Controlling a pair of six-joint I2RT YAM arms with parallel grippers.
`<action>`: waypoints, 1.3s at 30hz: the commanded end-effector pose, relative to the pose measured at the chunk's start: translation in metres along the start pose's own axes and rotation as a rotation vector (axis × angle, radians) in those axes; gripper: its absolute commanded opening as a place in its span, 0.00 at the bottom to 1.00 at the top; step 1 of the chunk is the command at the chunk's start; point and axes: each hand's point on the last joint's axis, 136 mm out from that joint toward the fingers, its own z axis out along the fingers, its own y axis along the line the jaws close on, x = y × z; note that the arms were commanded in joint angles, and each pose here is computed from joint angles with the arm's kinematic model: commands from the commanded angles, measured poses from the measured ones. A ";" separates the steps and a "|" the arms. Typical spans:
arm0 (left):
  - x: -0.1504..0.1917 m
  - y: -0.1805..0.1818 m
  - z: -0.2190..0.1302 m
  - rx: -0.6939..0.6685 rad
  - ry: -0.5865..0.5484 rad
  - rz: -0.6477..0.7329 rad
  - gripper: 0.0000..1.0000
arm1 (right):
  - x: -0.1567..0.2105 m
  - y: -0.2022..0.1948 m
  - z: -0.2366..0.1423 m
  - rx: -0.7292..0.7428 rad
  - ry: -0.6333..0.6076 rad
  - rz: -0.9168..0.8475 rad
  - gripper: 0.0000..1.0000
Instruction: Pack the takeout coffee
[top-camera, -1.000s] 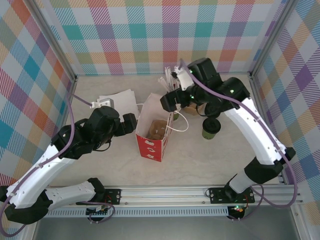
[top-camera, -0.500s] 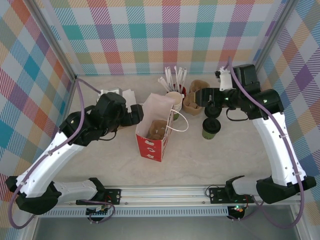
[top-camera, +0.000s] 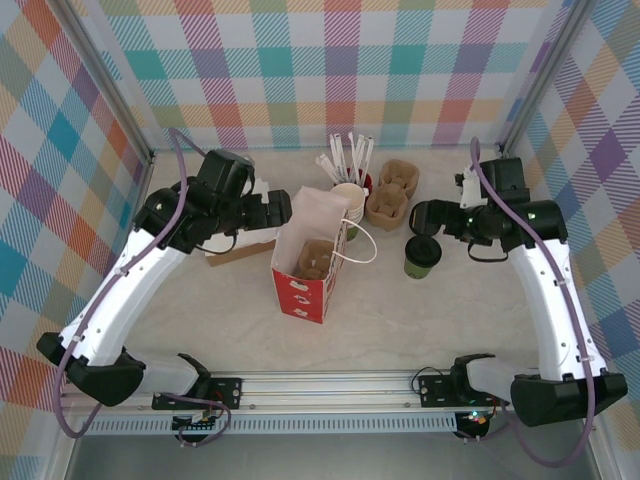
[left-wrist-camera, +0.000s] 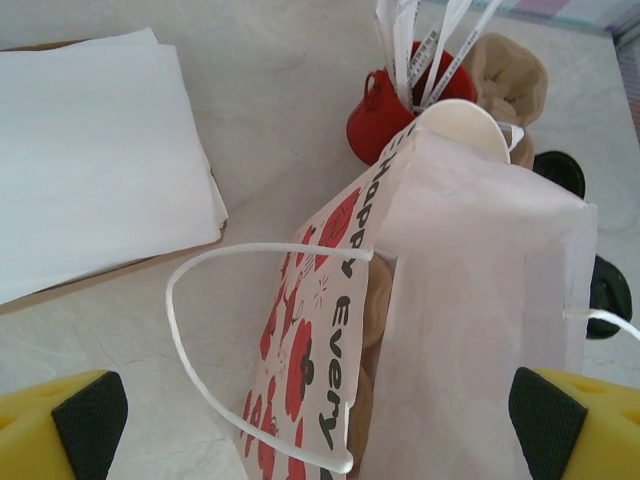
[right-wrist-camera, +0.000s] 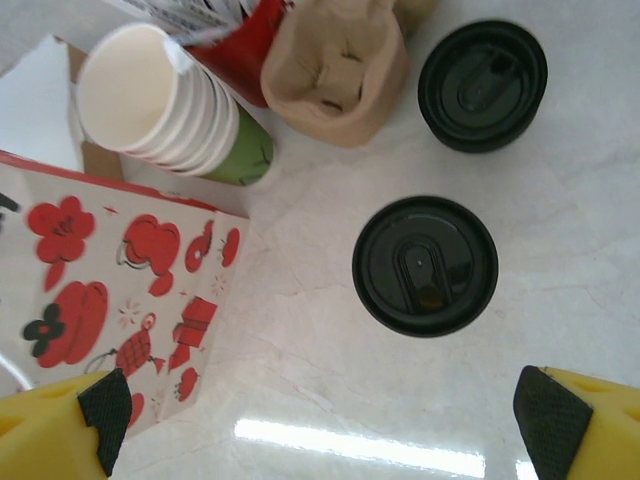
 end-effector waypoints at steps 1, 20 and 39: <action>-0.004 -0.008 0.002 0.037 0.040 0.077 1.00 | 0.005 -0.004 0.007 0.000 0.003 0.024 1.00; -0.029 -0.023 0.084 -0.024 0.218 0.338 0.95 | 0.019 -0.014 0.027 0.021 0.049 0.036 1.00; -0.020 -0.032 0.129 0.002 0.320 0.301 0.62 | 0.024 -0.021 0.038 0.048 0.067 0.035 1.00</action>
